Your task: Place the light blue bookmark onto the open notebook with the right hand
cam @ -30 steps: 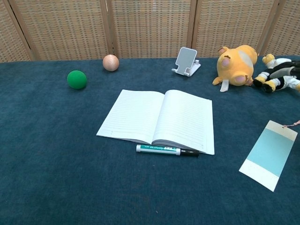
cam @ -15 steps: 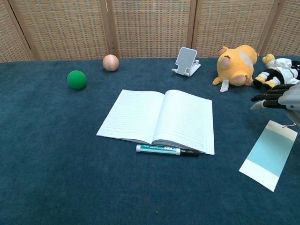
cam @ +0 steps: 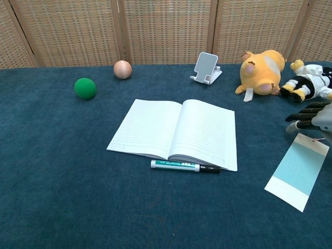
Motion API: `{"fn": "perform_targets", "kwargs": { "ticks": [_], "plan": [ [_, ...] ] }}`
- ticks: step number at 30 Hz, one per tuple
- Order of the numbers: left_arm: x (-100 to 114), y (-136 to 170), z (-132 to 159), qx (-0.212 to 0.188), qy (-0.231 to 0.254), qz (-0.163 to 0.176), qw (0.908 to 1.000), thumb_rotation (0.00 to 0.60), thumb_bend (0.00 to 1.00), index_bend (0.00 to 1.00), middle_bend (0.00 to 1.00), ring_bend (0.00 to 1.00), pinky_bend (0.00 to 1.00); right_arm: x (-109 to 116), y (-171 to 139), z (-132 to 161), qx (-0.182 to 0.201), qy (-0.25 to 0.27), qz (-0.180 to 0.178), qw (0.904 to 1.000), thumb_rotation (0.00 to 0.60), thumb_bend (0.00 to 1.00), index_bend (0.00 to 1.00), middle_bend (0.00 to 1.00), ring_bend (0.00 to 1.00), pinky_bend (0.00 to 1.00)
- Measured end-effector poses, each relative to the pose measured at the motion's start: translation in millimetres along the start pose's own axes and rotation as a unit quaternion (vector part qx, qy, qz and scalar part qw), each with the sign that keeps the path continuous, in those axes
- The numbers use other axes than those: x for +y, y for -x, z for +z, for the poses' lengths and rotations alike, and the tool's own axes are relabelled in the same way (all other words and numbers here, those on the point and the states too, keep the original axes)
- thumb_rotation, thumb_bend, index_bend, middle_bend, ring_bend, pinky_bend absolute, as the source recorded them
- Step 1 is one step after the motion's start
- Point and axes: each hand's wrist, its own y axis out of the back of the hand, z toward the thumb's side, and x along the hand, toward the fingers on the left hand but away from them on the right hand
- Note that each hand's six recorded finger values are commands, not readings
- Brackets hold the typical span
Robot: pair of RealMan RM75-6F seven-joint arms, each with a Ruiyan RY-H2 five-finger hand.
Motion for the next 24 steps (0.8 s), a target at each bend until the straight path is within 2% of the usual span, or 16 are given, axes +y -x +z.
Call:
{"fn": "perform_targets", "kwargs": {
  "ticks": [9,15,24],
  "plan": [
    [-0.5,-0.6,0.1,0.000,0.000,-0.002,1.0000,0.600,0.00,0.00,0.00,0.00,0.00,-5.3,3.1,4.3,0.002,-0.008,0.002,1.0000,0.600,1.00,0.13,0.03,0.00,0.00],
    [0.0,-1.0,-0.2,0.001,0.001,-0.002,1.0000,0.600,0.00,0.00,0.00,0.00,0.00,-8.9,2.0,3.4,0.000,-0.018,0.006,0.9998,0.600,1.00,0.16,0.04,0.00,0.00],
    [-1.8,-1.3,1.4,-0.002,-0.001,-0.006,1.0000,0.600,0.00,0.00,0.00,0.00,0.00,-12.8,-5.9,-5.1,-0.010,-0.032,0.014,0.9993,0.600,1.00,0.23,0.11,0.00,0.00]
  ]
}}
